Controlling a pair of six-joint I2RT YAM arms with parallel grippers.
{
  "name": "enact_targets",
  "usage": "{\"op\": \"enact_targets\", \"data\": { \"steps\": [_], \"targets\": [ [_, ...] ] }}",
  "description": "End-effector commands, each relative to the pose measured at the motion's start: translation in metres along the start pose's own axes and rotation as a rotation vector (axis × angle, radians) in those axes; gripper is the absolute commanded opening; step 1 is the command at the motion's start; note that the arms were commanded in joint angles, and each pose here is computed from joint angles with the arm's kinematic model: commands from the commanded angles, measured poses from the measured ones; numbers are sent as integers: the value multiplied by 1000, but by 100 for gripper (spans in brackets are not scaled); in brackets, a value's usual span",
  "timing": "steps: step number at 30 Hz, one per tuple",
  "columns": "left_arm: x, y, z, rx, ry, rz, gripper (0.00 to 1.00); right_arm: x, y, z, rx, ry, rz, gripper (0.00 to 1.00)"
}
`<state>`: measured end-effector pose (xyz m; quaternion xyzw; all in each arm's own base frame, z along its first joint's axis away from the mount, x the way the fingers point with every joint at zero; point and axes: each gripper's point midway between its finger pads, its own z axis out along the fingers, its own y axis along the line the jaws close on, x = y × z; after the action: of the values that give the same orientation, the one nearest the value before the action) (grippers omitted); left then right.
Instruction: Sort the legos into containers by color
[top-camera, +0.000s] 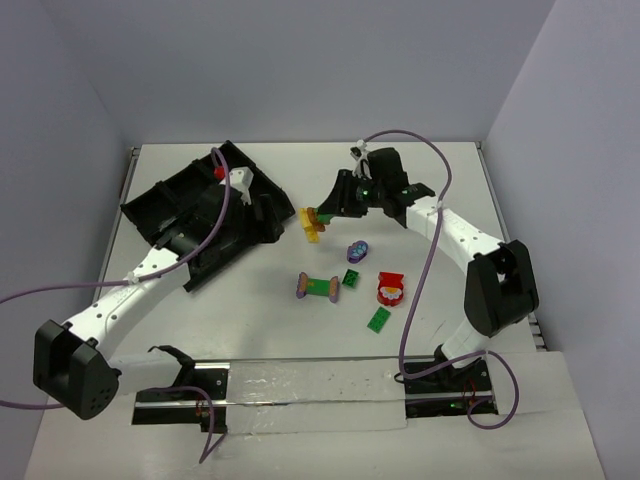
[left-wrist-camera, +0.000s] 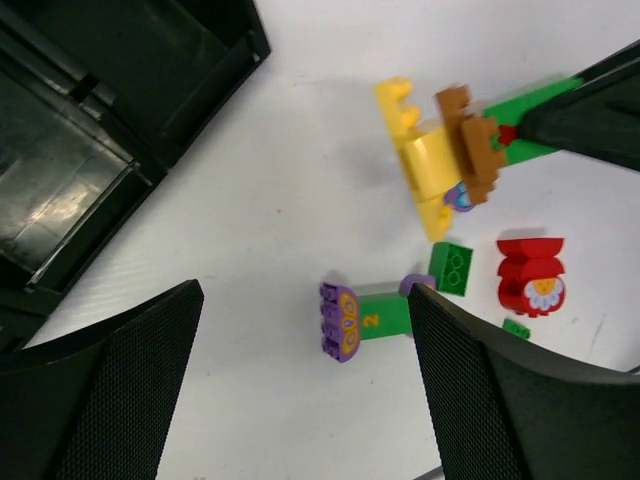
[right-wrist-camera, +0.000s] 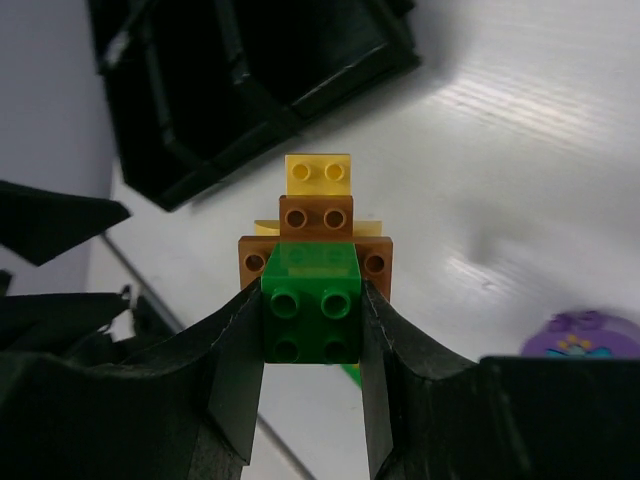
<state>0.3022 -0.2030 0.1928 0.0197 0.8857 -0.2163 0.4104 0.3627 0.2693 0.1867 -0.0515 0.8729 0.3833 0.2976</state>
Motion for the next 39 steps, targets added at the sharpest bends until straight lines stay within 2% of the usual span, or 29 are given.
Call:
{"op": "enact_targets", "data": {
  "steps": [1, 7, 10, 12, 16, 22, 28, 39],
  "targets": [
    [-27, -33, -11, 163, -108, -36, 89, -6, 49, -11, -239, -21, 37, 0],
    [-24, -55, -20, 334, -109, -153, 89, -7, 65, -20, -393, -30, 96, 0],
    [-33, -44, -24, 366, -137, -227, 89, -5, 67, -24, -429, -15, 105, 0],
    [-36, -21, -28, 367, -142, -312, 88, -3, 67, -28, -440, -16, 84, 0],
    [-45, -8, -34, 446, -162, -392, 86, 2, 76, -38, -497, -8, 46, 0],
    [-42, -25, -47, 654, -126, -389, 88, 9, 95, -59, -625, 16, 15, 0],
    [-43, -36, -65, 840, -107, -391, 88, 13, 103, -68, -684, 37, -34, 0],
    [-35, -43, -67, 921, -69, -293, 88, 10, 109, -70, -749, 40, -9, 0]
  ]
}}
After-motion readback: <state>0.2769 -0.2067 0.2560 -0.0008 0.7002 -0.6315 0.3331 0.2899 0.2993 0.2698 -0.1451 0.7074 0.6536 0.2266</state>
